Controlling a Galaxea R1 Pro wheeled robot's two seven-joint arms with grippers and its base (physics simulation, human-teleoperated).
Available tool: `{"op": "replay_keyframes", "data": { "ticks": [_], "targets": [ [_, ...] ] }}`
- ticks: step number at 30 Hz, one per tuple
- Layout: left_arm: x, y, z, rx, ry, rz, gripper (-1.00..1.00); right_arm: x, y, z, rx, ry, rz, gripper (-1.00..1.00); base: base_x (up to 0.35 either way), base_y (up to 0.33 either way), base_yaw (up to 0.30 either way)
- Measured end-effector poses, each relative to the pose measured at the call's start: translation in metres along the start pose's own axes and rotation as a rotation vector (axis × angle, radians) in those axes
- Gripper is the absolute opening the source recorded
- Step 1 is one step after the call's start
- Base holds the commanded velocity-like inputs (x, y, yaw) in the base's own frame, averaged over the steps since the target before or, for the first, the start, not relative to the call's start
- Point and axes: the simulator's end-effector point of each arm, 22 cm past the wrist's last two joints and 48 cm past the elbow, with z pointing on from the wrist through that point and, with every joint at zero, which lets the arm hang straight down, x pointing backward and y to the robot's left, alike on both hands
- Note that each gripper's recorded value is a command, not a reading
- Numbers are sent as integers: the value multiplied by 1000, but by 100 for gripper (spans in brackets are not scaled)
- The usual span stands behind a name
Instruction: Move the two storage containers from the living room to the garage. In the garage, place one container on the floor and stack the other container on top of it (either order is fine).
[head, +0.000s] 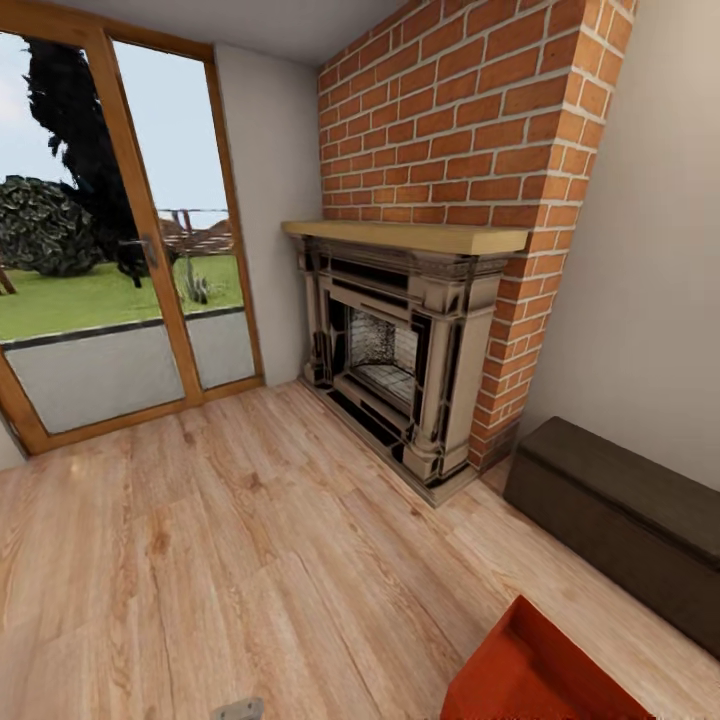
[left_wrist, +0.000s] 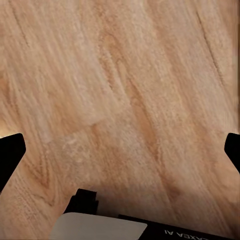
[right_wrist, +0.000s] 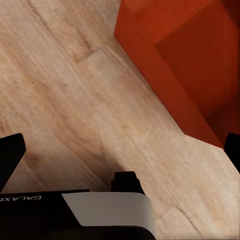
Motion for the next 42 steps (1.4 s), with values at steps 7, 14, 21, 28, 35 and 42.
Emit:
{"op": "replay_keyframes", "data": {
  "ticks": [7, 14, 21, 28, 35, 42],
  "targets": [
    [0, -1, 0, 1, 0, 0, 100, 0, 0, 0, 0, 2, 1, 100, 0, 0, -127],
    [0, -1, 0, 1, 0, 0, 100, 0, 0, 0, -1, 1, 1, 100, 0, 0, -10],
    [0, -2, 0, 3, 0, 0, 100, 0, 0, 0, -1, -1, -2, 100, 78, 53, 0],
    [0, 0, 0, 2, 1, 0, 100, 0, 0, 0, -2, -2, -6, 100, 224, 166, 0],
    [0, 0, 0, 1, 0, -1, 100, 0, 1, 0, -1, 0, 1, 100, 47, 26, -42],
    [-2, 0, -1, 2, -4, -1, 100, -2, 1, -1, -1, -3, 4, 100, 0, 0, -198]
  ]
}}
